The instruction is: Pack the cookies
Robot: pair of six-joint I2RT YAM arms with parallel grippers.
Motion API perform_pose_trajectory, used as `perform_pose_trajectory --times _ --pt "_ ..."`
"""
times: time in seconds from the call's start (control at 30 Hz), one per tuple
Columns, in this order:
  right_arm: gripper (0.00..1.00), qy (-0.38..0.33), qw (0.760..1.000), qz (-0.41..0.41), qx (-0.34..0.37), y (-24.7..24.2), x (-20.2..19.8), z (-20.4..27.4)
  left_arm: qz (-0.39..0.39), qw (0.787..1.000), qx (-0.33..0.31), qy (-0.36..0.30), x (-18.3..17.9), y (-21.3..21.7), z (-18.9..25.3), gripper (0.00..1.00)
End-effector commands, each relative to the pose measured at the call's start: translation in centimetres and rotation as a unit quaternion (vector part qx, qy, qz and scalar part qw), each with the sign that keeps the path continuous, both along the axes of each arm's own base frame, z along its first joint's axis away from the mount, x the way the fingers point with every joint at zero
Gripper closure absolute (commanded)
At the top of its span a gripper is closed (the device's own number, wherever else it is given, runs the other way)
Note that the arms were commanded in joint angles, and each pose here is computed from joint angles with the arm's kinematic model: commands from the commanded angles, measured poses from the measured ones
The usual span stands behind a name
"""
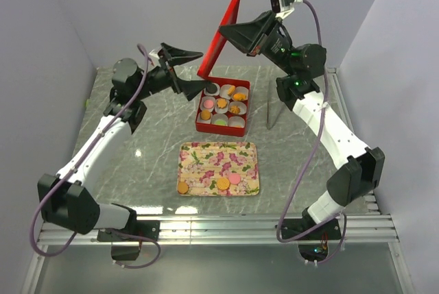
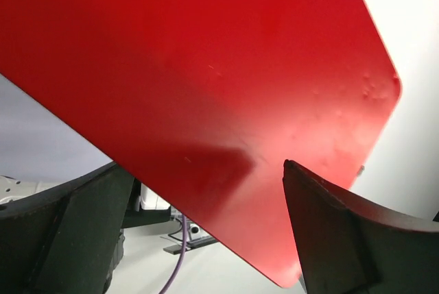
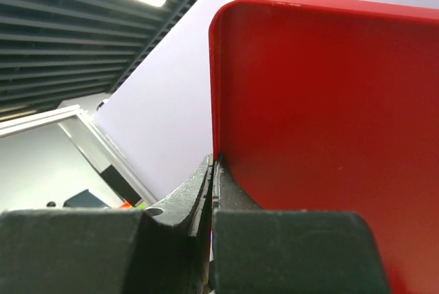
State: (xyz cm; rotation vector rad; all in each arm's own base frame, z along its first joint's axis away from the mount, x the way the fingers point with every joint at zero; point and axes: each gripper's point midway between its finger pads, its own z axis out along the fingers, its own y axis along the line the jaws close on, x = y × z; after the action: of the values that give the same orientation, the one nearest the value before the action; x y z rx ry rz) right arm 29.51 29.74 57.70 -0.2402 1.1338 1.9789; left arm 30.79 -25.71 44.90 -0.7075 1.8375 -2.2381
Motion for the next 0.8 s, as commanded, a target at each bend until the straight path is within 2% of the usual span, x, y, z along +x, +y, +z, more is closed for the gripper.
perform_pose_trajectory --times 0.0,0.2,0.33,0.77 --pt "1.00 -0.093 0.994 0.016 0.050 -1.4 -3.7 5.0 -0.029 0.998 -0.040 -0.032 -1.1 -0.6 3.9 0.05" --pt "1.00 -0.090 0.993 0.035 0.062 -1.2 -3.4 5.1 -0.024 0.998 -0.052 -0.025 0.0 -0.8 3.4 0.12" --pt "1.00 -0.076 0.994 0.048 0.063 -1.3 -3.9 3.9 -0.006 0.998 -0.050 -0.021 1.0 -0.6 2.9 0.22" --pt "1.00 -0.049 0.998 0.030 0.017 -1.6 -5.2 -0.5 0.032 0.999 -0.038 -0.021 3.8 0.8 2.9 0.37"
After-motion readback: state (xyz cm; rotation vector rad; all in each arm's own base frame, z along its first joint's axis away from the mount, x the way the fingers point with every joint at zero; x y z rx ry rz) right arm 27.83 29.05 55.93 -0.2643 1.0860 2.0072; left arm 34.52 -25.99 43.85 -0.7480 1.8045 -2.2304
